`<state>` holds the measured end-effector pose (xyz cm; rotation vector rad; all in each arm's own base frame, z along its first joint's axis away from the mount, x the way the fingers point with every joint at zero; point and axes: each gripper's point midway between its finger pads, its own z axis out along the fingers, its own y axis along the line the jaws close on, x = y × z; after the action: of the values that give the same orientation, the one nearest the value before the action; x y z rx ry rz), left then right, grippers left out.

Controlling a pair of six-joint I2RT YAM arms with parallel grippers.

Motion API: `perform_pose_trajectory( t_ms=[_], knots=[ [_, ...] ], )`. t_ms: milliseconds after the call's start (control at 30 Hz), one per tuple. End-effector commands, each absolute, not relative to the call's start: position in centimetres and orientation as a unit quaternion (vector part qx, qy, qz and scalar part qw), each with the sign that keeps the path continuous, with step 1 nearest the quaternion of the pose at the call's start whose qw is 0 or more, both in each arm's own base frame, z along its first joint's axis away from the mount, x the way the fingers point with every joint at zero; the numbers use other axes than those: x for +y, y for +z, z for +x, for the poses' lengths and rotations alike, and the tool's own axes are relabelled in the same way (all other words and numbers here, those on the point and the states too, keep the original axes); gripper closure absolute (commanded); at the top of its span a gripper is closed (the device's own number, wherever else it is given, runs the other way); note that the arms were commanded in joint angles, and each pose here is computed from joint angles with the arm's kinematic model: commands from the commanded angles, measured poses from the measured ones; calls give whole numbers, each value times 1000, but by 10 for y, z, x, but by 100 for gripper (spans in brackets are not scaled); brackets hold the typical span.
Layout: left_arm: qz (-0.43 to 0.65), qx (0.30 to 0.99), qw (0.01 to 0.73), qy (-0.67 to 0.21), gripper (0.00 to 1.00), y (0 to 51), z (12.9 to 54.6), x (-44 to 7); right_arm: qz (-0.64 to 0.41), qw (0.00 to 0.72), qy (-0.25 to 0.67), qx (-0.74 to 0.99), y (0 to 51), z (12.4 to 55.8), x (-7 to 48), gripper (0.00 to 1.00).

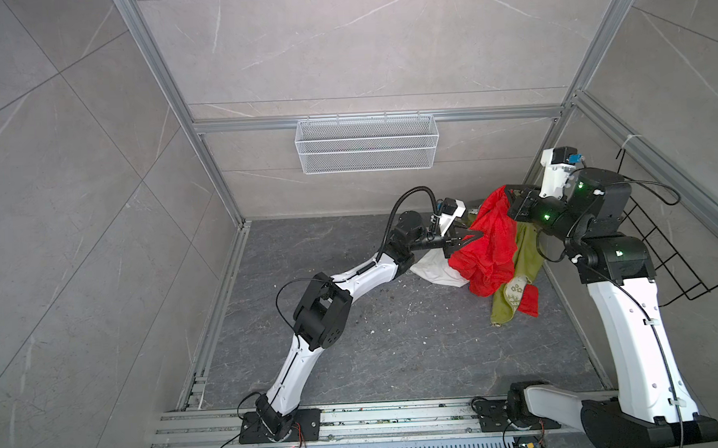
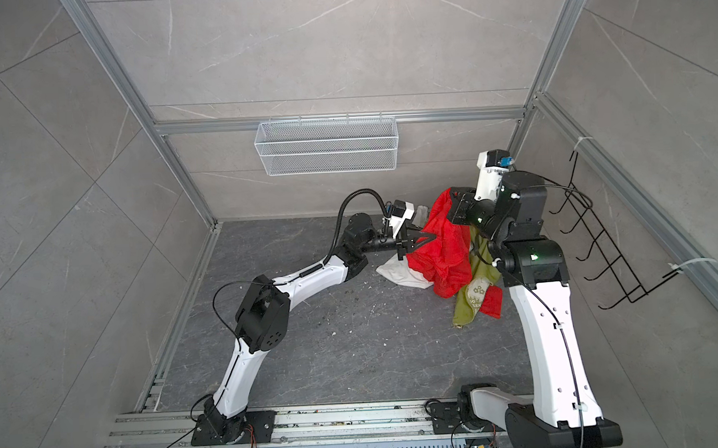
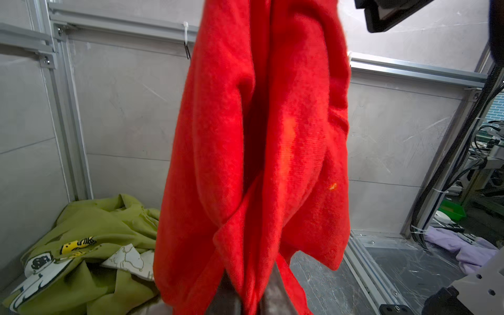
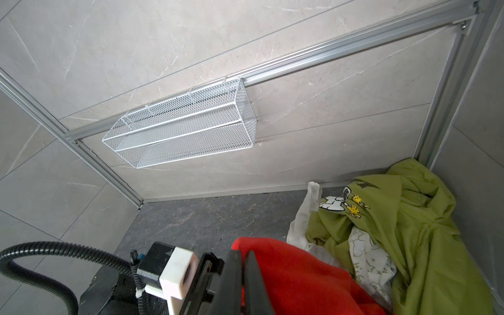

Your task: Pick out a specific cloth from the pile

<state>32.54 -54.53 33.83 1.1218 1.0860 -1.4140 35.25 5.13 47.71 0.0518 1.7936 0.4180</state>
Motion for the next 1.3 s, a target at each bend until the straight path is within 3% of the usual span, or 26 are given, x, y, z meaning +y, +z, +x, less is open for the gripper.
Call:
perform_pose_trajectory(
  t_ms=[0, 1267],
  knots=[
    [477, 376, 549, -574, 100, 406, 301, -526, 14, 626, 195, 755, 502, 342, 56, 100],
    [499, 323, 625, -506, 100, 480, 251, -467, -65, 634, 299, 710, 565, 310, 124, 100]
  ],
)
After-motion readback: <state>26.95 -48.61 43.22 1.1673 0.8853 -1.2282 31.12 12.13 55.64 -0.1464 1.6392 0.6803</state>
